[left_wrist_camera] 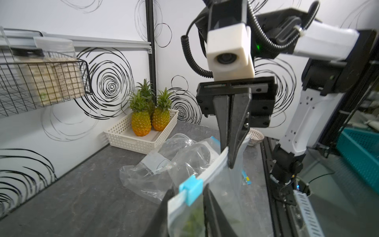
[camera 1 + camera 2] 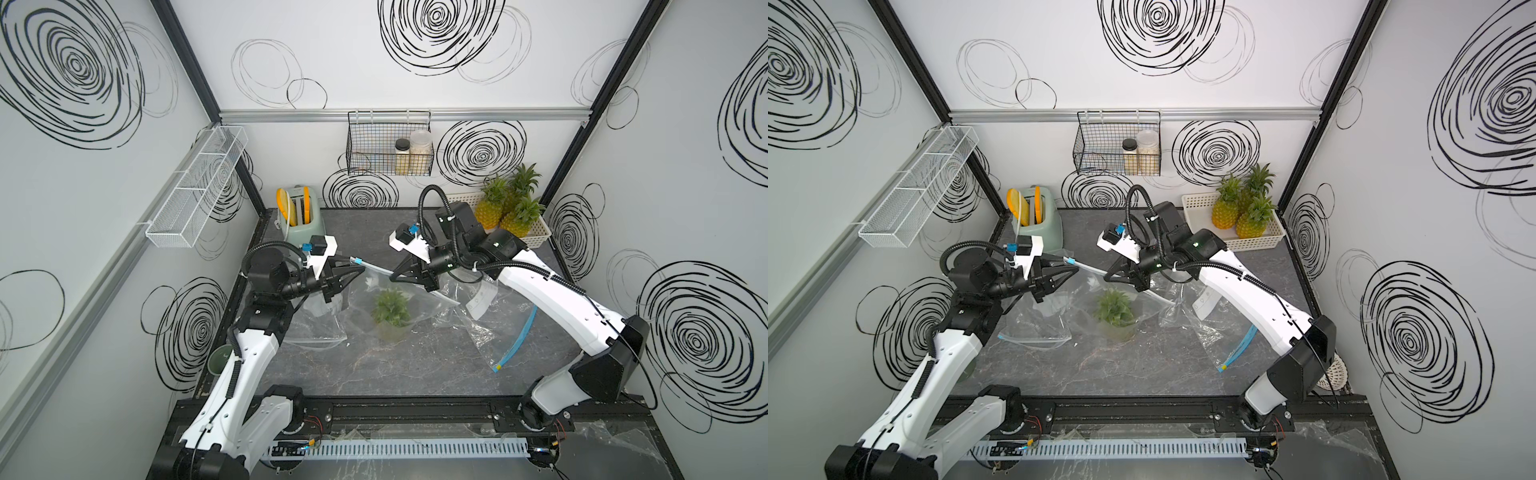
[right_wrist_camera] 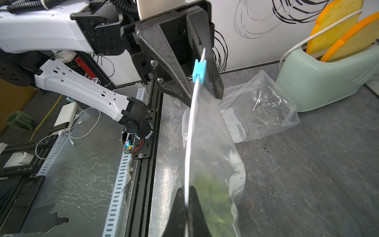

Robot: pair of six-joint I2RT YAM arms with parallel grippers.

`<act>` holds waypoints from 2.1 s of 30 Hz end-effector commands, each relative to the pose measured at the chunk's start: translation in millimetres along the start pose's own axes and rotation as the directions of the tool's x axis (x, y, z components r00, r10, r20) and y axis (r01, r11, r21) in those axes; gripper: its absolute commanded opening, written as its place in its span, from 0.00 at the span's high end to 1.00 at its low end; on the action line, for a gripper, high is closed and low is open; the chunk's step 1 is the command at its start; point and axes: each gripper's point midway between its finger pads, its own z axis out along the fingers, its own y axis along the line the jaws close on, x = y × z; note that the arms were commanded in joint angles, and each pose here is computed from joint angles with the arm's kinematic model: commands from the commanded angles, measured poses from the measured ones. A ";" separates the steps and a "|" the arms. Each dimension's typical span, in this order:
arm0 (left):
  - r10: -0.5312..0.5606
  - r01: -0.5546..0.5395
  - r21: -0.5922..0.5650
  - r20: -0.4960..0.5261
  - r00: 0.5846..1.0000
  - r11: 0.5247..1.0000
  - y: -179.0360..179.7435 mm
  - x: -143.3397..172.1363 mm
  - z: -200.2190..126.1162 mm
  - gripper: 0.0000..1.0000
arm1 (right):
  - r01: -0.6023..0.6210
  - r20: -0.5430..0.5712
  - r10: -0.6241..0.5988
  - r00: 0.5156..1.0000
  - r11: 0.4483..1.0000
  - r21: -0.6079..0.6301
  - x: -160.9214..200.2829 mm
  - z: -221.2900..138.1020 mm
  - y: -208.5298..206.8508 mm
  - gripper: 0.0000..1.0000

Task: Open the zip-top bag and take out the pineapple
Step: Adjust the zipper food storage bag at the center of the board, then unzip the zipper on the zipper food storage bag.

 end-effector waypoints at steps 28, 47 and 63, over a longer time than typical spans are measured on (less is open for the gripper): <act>0.062 -0.062 0.025 -0.018 0.998 0.998 -13.9 3.1 6.8 1.00 | 0.166 0.060 -0.162 0.985 0.985 -0.054 -52.2 16.9 6.5 0.68; 0.066 -0.066 0.014 -0.018 0.998 0.998 -13.9 4.1 6.9 1.00 | 0.150 0.023 -0.148 0.989 0.978 -0.143 -47.5 50.4 19.5 0.89; 0.093 -0.092 -0.060 0.024 0.995 0.994 -3.9 -16.6 -6.3 1.00 | 0.099 -0.044 -0.102 0.994 0.994 -0.055 -23.1 38.5 -3.1 1.00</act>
